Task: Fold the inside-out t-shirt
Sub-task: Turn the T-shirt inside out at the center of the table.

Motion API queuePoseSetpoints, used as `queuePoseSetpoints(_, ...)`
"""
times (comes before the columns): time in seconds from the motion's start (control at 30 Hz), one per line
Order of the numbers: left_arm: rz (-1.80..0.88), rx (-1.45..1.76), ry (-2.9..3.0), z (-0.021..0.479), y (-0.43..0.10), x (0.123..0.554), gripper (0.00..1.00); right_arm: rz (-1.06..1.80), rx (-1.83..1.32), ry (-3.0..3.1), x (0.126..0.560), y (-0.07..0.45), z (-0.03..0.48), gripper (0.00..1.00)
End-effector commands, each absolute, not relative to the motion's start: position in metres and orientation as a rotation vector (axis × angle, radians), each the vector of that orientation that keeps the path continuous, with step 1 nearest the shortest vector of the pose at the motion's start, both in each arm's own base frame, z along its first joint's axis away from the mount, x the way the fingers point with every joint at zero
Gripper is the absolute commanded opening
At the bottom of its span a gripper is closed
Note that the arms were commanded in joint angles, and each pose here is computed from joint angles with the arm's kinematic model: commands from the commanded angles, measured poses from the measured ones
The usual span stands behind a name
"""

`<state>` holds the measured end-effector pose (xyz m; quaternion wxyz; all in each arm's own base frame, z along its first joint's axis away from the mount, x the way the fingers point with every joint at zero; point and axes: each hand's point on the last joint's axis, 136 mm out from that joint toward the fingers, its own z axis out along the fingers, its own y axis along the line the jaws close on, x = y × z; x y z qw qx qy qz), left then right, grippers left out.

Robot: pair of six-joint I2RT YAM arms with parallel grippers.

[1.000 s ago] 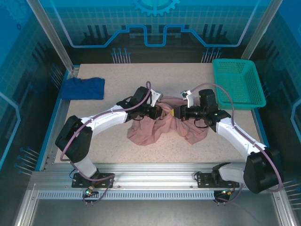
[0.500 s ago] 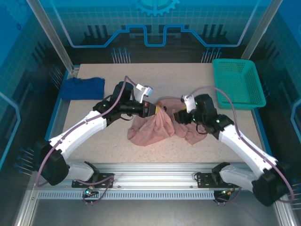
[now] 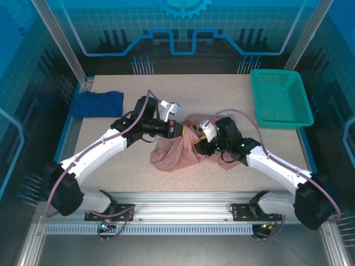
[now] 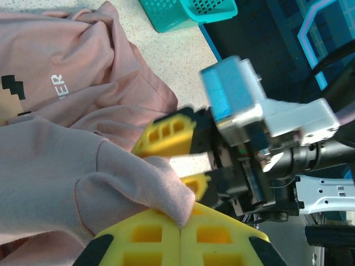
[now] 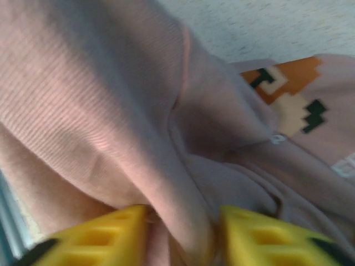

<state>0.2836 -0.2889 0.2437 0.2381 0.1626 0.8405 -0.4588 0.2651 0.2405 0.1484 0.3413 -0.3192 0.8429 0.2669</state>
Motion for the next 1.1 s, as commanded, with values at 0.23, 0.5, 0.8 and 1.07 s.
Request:
queuePoseSetpoints(0.23,-0.733,0.045,2.308,0.226,-0.208,0.336,0.48,1.412,-0.712,1.861,0.251,0.251,0.261,0.00)
queuePoseSetpoints(0.5,-1.111,0.312,2.253,0.221,-0.260,0.274,0.62,1.410,-0.667,1.897,0.267,0.248,0.256,0.00)
queuePoseSetpoints(0.8,-1.163,0.356,2.344,0.185,-0.291,0.291,0.56,1.424,-0.637,1.865,0.267,0.241,0.264,0.00)
queuePoseSetpoints(1.07,-1.423,0.441,2.126,0.235,-0.303,0.290,0.00,1.095,-0.290,2.084,0.295,0.185,0.225,0.11)
